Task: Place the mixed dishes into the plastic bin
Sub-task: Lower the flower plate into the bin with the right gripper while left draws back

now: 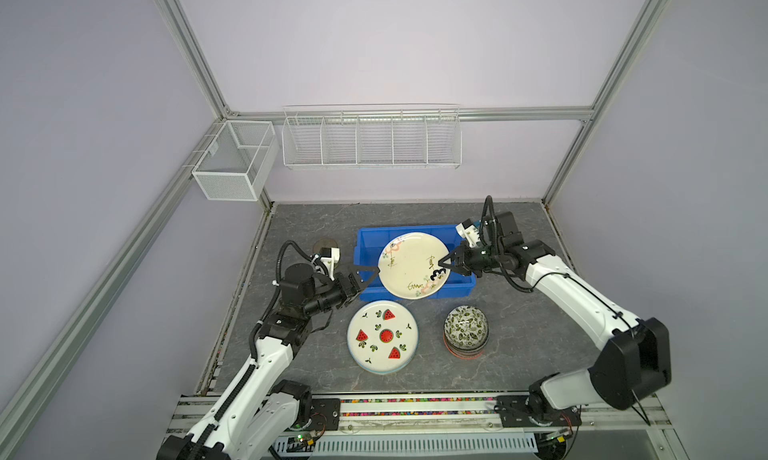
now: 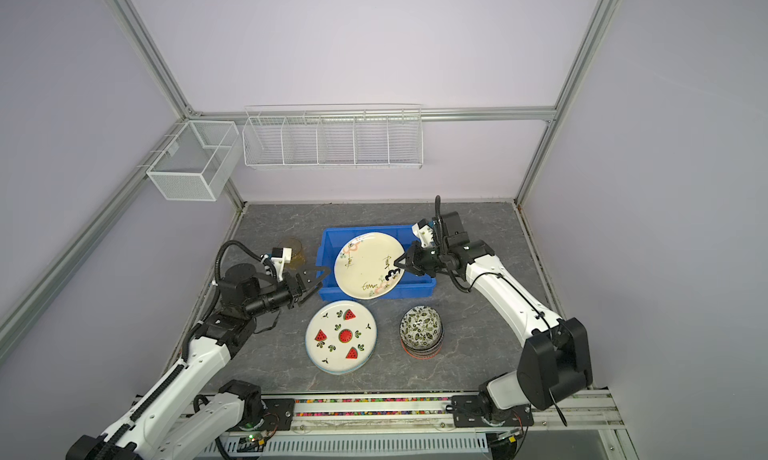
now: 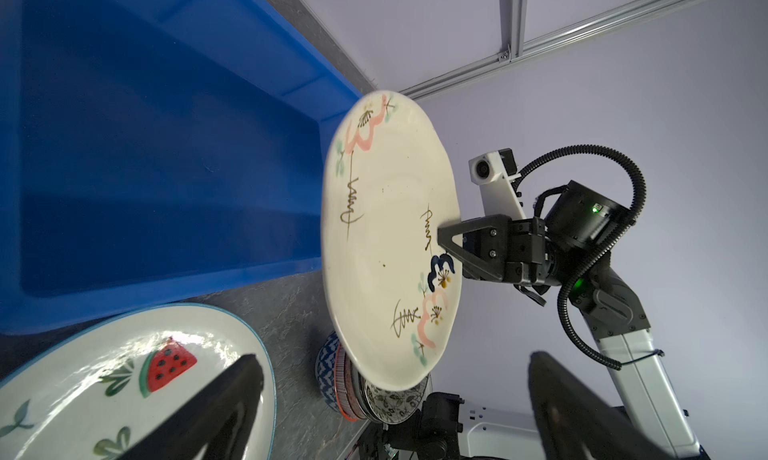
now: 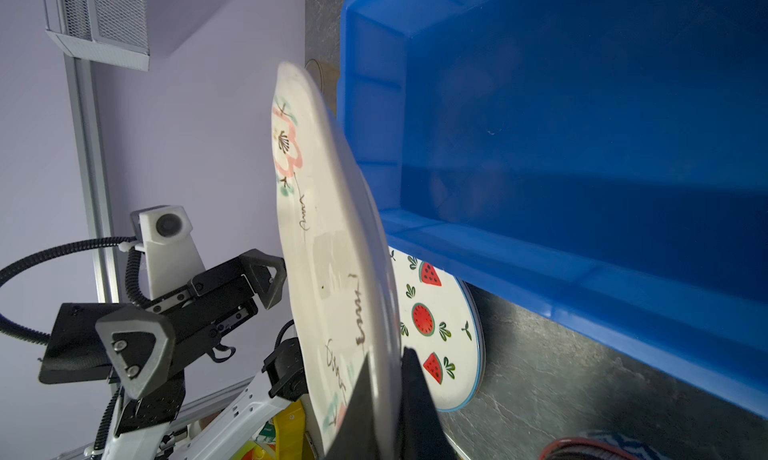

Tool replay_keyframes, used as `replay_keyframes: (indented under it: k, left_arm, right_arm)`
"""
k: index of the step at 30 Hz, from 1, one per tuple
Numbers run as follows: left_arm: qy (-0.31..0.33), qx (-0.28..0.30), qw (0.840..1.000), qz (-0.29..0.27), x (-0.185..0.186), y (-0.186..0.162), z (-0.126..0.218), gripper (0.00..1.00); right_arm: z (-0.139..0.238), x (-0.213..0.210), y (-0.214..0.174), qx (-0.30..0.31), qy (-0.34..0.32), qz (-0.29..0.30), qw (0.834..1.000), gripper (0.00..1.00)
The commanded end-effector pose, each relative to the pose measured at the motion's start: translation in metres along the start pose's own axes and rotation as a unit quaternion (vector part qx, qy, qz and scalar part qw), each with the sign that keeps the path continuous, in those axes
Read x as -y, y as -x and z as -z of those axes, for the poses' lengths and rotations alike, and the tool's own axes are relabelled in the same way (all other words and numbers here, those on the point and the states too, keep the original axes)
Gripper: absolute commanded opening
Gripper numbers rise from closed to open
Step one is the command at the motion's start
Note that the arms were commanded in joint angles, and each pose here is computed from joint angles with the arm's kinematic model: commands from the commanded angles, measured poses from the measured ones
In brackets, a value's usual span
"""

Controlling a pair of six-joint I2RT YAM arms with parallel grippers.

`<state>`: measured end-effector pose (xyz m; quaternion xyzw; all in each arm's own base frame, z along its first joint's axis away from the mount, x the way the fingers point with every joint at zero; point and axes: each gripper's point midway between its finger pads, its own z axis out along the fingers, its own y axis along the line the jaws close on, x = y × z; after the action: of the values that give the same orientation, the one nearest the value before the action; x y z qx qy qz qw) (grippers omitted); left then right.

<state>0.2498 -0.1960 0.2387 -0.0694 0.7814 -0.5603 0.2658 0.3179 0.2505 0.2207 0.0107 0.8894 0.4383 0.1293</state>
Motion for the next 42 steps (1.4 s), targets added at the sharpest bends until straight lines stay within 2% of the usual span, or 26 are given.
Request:
replay_keyframes:
  k: [1,8,16,29,42]
  left_arm:
    - [0.005,0.002,1.000,-0.020,0.009,0.002,0.007,0.99]
    - [0.015,0.012,1.000,-0.020,0.007,0.000,0.014,0.99]
    - [0.023,0.015,0.999,-0.023,0.005,0.000,0.016,0.99]
    - [0.031,0.020,0.999,-0.018,-0.006,0.001,0.013,0.99]
    - [0.031,0.034,0.999,-0.013,-0.011,-0.006,0.022,0.99]
  right_arm:
    - [-0.001,-0.026,0.032,0.023,0.039,0.041,0.998,0.07]
    - [-0.031,-0.009,0.063,0.013,0.028,0.025,0.999,0.07]
    - [-0.056,0.025,0.082,0.008,0.012,-0.002,1.000,0.07]
    - [-0.085,0.069,0.088,-0.003,-0.018,-0.023,1.000,0.07]
    - [-0.088,0.088,0.084,-0.002,-0.052,-0.025,0.998,0.10]
